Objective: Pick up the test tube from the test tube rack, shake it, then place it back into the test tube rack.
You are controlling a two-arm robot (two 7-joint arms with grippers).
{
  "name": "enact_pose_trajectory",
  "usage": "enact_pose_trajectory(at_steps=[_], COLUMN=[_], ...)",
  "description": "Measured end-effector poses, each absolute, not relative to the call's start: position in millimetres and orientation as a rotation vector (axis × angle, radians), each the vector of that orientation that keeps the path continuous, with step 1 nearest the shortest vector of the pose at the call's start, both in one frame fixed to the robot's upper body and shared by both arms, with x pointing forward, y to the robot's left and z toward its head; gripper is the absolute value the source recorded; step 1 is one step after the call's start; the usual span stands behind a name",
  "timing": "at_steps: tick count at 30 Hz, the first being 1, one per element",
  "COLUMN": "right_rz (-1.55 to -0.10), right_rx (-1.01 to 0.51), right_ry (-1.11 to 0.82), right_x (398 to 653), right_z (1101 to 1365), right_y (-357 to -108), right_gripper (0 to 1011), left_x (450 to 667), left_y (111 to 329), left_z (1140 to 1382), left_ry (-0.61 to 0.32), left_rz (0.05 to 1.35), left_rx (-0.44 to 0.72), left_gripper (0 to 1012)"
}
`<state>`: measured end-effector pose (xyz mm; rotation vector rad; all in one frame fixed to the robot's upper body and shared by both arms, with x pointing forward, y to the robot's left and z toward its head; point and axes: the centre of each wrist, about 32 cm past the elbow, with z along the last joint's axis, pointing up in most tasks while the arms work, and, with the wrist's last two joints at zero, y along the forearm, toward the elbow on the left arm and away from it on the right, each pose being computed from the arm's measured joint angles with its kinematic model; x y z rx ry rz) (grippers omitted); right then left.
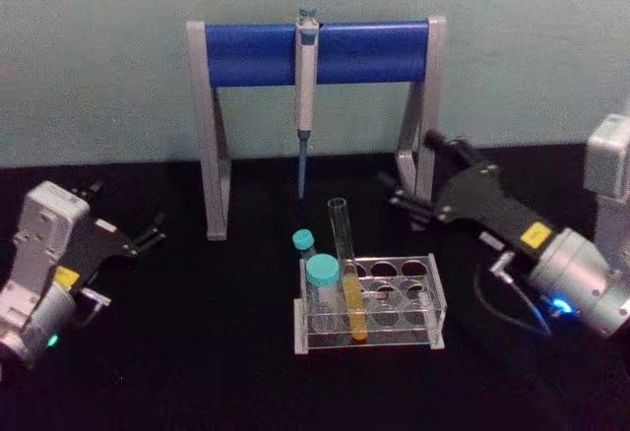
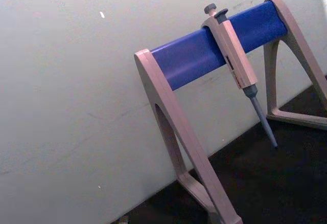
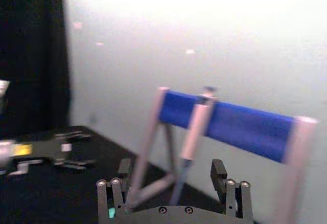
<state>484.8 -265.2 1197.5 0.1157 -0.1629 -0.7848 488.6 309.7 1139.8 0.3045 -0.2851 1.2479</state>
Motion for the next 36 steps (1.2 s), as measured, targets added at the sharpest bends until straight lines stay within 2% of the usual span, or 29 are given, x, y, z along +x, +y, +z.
enact_pose_trajectory(at_steps=[9,14,21,36], right_rz=[-1.029,-1.163,-1.246,-1.295], right_rx=[0.107,0.083,0.007,-0.102], right_ry=[-0.197,-0.169,-0.136,-0.021], right_x=[467.8,461.7,459.8,458.6], right_z=[1187.2,1172.2,1152.5,1117.1], right_y=[-272.6,-274.3,-274.2,-272.2], right_gripper=[1000,1000,1000,1000], left_x=[488.6,488.6,488.6,488.6], left_y=[309.7,309.7,309.7,309.7], left_z=[1139.8,1139.8,1139.8,1139.8], left_ry=[-0.285,-0.285,-0.285,-0.285], left_rz=[1.248,1.248,1.248,1.248], left_rx=[0.304,0.304,0.304,0.304], left_gripper=[1001,1001,1001,1001])
